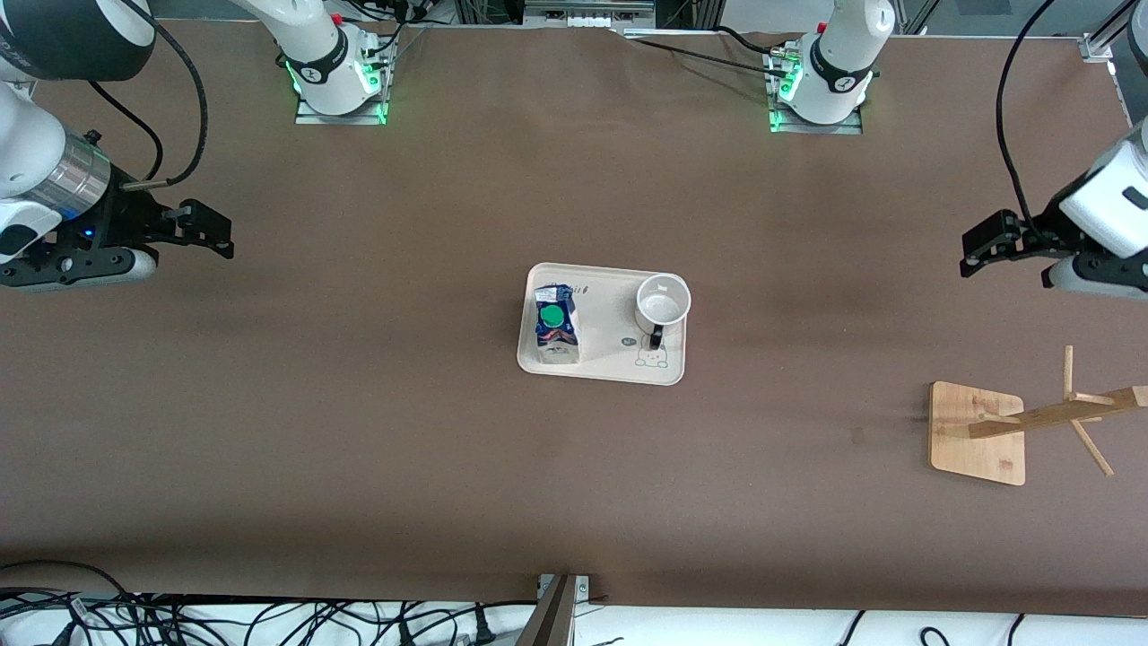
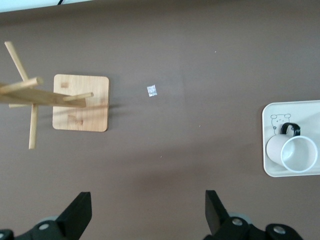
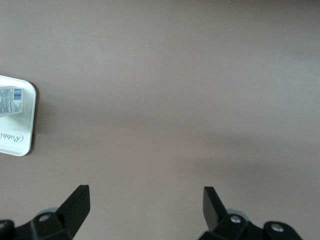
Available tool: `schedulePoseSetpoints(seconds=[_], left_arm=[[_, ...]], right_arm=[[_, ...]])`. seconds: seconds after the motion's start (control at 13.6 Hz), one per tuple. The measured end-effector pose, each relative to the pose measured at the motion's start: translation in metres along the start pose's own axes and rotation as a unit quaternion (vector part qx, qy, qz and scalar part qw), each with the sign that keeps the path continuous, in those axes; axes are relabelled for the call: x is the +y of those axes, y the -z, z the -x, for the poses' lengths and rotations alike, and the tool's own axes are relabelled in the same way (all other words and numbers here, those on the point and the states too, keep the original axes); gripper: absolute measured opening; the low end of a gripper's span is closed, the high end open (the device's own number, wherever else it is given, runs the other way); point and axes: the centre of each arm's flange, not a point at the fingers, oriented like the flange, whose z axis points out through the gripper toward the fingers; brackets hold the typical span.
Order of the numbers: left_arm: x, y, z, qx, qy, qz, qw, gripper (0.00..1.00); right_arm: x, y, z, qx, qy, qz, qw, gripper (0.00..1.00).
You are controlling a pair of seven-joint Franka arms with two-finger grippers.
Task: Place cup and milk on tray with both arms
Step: 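Open the left gripper and withdraw it from the mug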
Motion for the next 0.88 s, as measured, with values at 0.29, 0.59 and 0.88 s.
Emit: schedulePoseSetpoints(seconds=[0.29,0.59,0.88], left_arm=[[-0.002,-0.001,0.015,-0.003,-0.017,-0.015,1.0,1.0],[0.001,-0.004,0.017,-0.015,-0.022,-0.019,0.999,1.0],[0.002,-0.003,0.018,-0.016,-0.021,-0.018,0.999,1.0]], right_arm=[[-0.009,-0.001,0.0,-0.002,0.008,0.0,1.0,1.0],[-0.023,-0.001,0.0,-0.002,0.02,0.0,1.0,1.0],[-0.022,0.0,0.0,-0.001,0.019,0.0,1.0,1.0]])
